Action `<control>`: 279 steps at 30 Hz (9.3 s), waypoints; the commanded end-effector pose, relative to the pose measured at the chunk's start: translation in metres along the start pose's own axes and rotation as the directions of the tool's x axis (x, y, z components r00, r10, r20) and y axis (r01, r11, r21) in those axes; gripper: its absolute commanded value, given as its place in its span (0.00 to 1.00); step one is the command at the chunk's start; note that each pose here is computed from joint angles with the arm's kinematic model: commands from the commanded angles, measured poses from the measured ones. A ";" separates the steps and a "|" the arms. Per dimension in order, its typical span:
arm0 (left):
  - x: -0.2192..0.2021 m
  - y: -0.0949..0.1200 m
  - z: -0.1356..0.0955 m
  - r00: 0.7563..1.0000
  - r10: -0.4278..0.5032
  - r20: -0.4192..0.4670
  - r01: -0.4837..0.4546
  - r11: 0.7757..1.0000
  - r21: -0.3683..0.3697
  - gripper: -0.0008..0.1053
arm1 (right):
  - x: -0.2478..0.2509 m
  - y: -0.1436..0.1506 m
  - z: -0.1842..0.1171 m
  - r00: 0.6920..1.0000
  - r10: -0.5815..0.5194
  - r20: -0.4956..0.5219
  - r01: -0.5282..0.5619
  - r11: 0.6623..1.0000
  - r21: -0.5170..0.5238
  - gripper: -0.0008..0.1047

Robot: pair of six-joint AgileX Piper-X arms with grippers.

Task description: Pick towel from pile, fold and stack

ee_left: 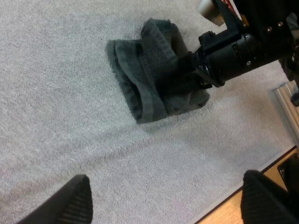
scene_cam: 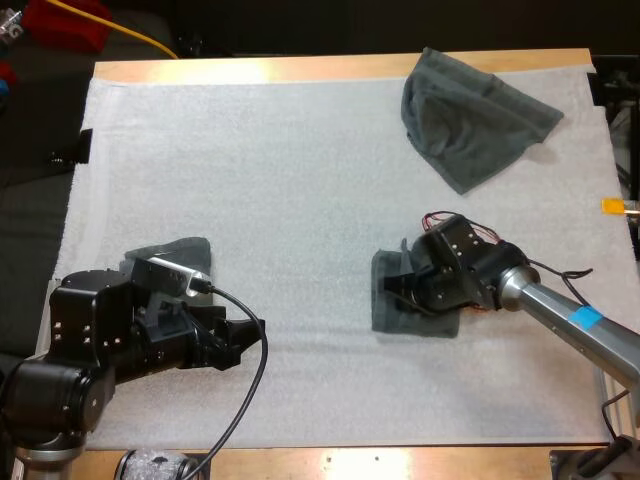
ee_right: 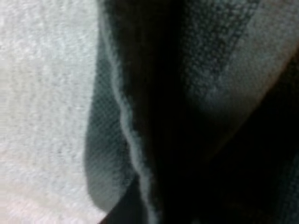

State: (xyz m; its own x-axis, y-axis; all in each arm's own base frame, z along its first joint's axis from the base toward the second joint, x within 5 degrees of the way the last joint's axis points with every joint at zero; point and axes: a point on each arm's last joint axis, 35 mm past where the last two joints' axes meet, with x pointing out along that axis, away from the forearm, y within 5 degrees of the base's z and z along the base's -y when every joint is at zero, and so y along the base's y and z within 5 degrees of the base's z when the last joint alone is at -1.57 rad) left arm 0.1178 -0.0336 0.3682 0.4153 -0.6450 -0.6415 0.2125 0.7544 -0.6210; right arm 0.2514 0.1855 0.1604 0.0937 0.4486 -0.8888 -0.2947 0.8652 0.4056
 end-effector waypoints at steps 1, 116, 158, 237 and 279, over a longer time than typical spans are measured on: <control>-0.002 -0.002 0.000 1.000 -0.011 0.000 0.011 1.000 0.005 0.61 | -0.003 0.004 0.004 0.999 0.051 0.012 -0.051 0.999 -0.012 0.14; 0.209 0.042 0.062 0.929 -0.160 -0.335 0.108 0.980 -0.169 0.68 | -0.245 0.041 -0.132 0.856 0.185 0.482 -0.045 0.957 -0.288 0.74; 0.350 0.035 0.012 0.831 -0.175 -0.528 -0.107 0.881 -0.460 0.68 | -0.245 0.041 -0.133 0.857 0.192 0.478 -0.054 0.957 -0.286 0.74; 0.060 0.081 0.096 0.900 0.350 -0.261 -0.379 0.923 -0.070 0.01 | -0.245 0.041 -0.133 0.857 0.192 0.478 -0.051 0.955 -0.291 0.74; 0.106 0.198 0.082 0.633 0.593 -0.497 -0.718 0.689 -0.093 0.01 | -0.245 0.039 -0.132 0.851 0.153 0.502 -0.014 0.963 -0.270 0.74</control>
State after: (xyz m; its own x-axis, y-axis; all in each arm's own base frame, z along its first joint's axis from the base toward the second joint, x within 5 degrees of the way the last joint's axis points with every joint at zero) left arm 0.2771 0.0571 0.2130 -0.0501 -0.0417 -0.9979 -0.2306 0.9726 -0.0290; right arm 0.0926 0.0812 0.3622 0.5017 0.6268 -0.5962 -0.5347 0.7665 0.3559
